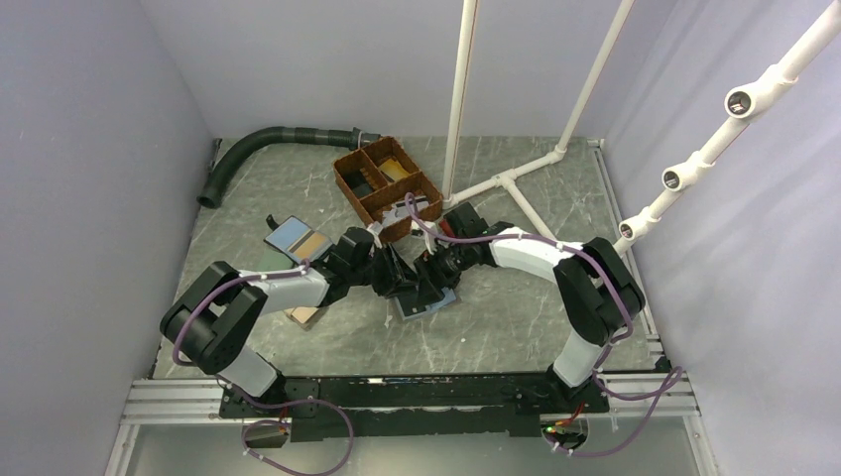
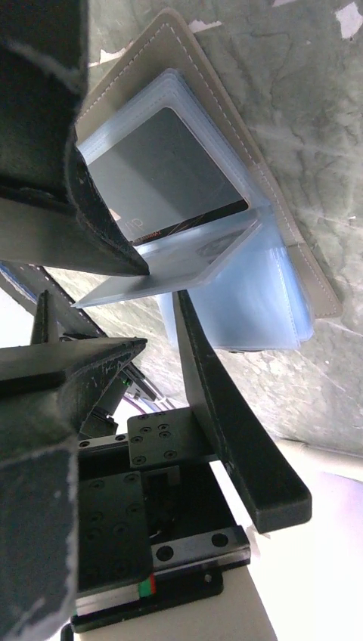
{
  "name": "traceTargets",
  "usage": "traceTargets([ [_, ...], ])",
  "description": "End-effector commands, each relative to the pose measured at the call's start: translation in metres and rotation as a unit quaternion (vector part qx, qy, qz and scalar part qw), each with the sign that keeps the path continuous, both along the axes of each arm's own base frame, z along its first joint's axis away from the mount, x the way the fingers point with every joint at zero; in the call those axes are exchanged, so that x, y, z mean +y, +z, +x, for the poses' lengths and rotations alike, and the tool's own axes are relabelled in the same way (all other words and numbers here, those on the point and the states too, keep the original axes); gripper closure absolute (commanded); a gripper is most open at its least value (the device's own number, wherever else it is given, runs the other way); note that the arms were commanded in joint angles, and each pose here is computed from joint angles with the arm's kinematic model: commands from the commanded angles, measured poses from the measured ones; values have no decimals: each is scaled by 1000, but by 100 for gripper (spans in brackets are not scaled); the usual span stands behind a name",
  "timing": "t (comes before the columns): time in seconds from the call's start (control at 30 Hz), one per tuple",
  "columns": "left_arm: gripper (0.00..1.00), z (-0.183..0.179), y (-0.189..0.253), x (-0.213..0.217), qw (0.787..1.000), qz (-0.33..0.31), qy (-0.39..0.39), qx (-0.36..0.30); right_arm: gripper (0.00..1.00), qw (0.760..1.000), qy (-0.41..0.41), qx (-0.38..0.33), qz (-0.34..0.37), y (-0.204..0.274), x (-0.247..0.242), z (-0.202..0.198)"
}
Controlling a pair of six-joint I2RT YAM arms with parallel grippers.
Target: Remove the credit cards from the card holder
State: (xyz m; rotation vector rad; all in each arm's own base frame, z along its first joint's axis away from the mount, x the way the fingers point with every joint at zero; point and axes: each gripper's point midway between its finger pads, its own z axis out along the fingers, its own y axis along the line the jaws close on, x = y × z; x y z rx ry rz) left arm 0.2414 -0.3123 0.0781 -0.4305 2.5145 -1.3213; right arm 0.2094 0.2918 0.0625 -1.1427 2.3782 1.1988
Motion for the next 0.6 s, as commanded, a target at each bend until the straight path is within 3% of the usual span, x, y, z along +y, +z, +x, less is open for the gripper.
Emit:
traceTargets([
  [0.0,59,9,15,-9,999,-17,-12,-25,34,999,-23,-30,-13,6,1,17],
  [0.3,58,6,5,1,1000,9,0,-10,55,999,-27,-28,-5,10,0,20],
  [0.57,48,6,6,7,1000,20,10,-13,58,999,-37,-23,6,14,-3,24],
])
